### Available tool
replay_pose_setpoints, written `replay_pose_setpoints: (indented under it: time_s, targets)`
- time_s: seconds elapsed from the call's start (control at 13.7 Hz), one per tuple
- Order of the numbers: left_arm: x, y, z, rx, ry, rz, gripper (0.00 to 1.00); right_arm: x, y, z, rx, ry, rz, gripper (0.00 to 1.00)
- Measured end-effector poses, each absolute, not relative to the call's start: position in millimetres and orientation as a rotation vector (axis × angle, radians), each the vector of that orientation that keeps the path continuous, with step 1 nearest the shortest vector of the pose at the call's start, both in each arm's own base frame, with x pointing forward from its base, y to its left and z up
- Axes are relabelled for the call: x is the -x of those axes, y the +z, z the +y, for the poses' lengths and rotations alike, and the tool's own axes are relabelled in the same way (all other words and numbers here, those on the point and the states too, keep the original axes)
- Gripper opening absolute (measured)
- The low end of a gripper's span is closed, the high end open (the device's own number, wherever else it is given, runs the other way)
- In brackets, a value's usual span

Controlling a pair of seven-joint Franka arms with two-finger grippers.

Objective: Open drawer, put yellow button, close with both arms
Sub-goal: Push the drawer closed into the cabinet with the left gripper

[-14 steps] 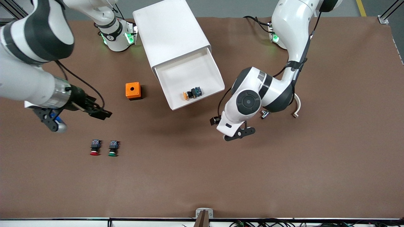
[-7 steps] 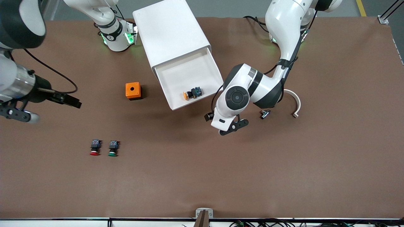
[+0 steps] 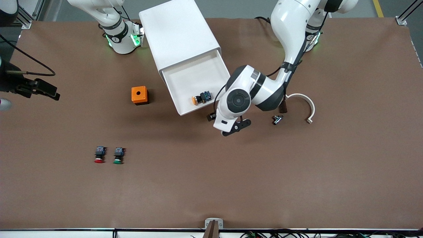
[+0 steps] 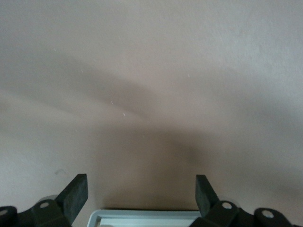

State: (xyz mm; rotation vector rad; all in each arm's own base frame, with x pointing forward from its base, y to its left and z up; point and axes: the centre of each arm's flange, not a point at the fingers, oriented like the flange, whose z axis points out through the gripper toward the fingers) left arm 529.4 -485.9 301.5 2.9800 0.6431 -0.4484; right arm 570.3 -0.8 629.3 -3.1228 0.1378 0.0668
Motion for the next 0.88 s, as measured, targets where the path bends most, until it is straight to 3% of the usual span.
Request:
replay_pose_setpoints:
  time_s: [0.44, 0.88]
  targets:
    - [-506, 322, -514, -2.972, -0.42, 0.616, 1.0, -538, 649, -22, 3.123, -0.015, 0.132, 1.0]
    - [-436, 323, -574, -3.01, -0.438, 0.564, 1.0, -523, 635, -17, 3.125, -0.055, 0.123, 1.0]
